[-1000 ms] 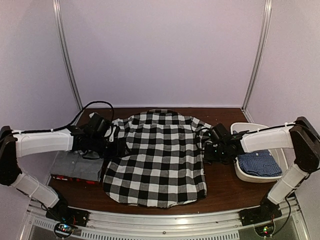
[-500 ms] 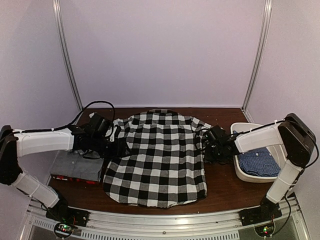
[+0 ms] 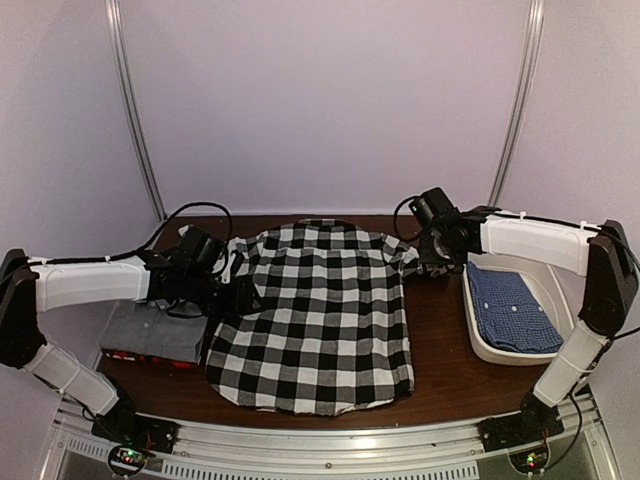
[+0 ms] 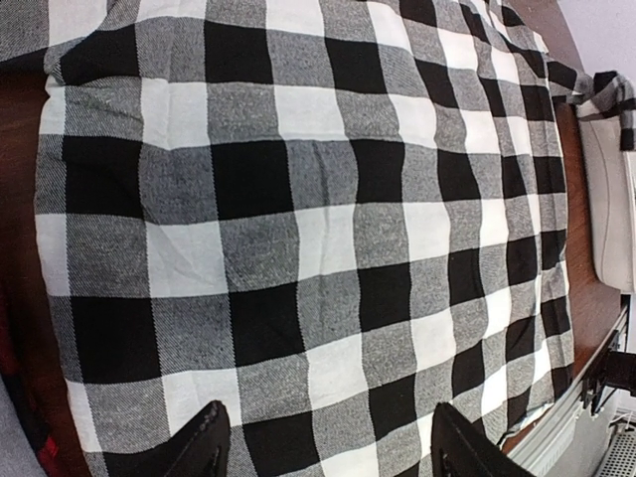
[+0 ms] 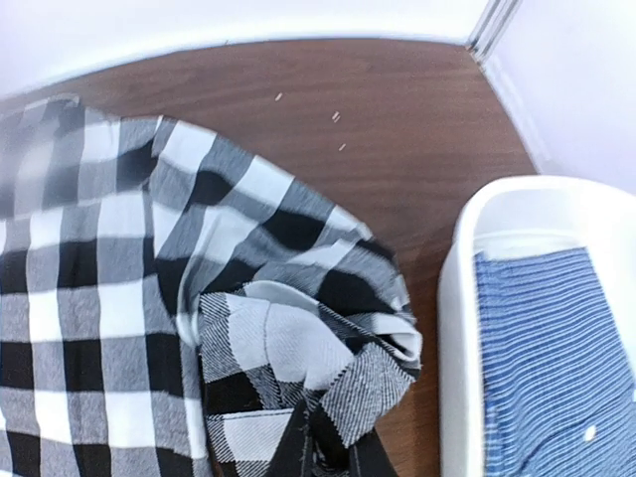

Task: Fold and stack the long sleeve shirts
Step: Pick up the sleeve from the center of the board, then place the sleeve at the center of the board.

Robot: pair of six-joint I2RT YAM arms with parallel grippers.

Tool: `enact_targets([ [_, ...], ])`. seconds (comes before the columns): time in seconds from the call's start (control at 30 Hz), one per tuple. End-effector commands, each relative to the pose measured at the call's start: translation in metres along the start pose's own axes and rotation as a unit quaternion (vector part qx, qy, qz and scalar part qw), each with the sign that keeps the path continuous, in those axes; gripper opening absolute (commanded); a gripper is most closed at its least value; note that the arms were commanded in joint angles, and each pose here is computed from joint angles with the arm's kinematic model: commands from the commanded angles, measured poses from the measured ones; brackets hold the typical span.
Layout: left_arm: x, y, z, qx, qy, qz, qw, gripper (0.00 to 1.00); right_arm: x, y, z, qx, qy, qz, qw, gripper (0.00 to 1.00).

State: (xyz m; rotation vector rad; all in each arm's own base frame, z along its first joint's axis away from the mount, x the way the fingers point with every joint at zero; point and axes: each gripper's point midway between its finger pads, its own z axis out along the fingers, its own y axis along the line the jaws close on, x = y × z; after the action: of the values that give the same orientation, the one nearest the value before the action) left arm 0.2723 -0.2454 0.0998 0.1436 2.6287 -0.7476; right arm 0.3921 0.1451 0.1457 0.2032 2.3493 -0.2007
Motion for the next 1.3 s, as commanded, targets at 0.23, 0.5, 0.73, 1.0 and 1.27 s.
enact_targets([
  [0.23,-0.014,-0.015,-0.005,0.022,-0.021,0.018,0.999,0.71,-0.145,-0.085,-0.061,0.165,-0.136,-0.043,0.976,0.00],
  [0.5,-0.019,-0.019,-0.008,0.026,-0.028,0.017,0.999,0.71,-0.196,-0.017,-0.098,-0.001,-0.214,-0.055,0.975,0.00],
  [0.73,-0.029,-0.039,-0.021,0.068,-0.050,0.039,0.996,0.71,-0.140,0.133,-0.124,-0.264,-0.202,-0.163,0.929,0.00],
  [1.0,-0.030,-0.044,-0.026,0.085,-0.062,0.045,0.993,0.71,-0.006,0.256,-0.108,-0.426,-0.087,-0.249,0.866,0.00],
  [1.27,-0.024,-0.044,-0.020,0.099,-0.056,0.050,0.992,0.74,0.015,0.278,-0.112,-0.452,-0.061,-0.232,0.859,0.55],
])
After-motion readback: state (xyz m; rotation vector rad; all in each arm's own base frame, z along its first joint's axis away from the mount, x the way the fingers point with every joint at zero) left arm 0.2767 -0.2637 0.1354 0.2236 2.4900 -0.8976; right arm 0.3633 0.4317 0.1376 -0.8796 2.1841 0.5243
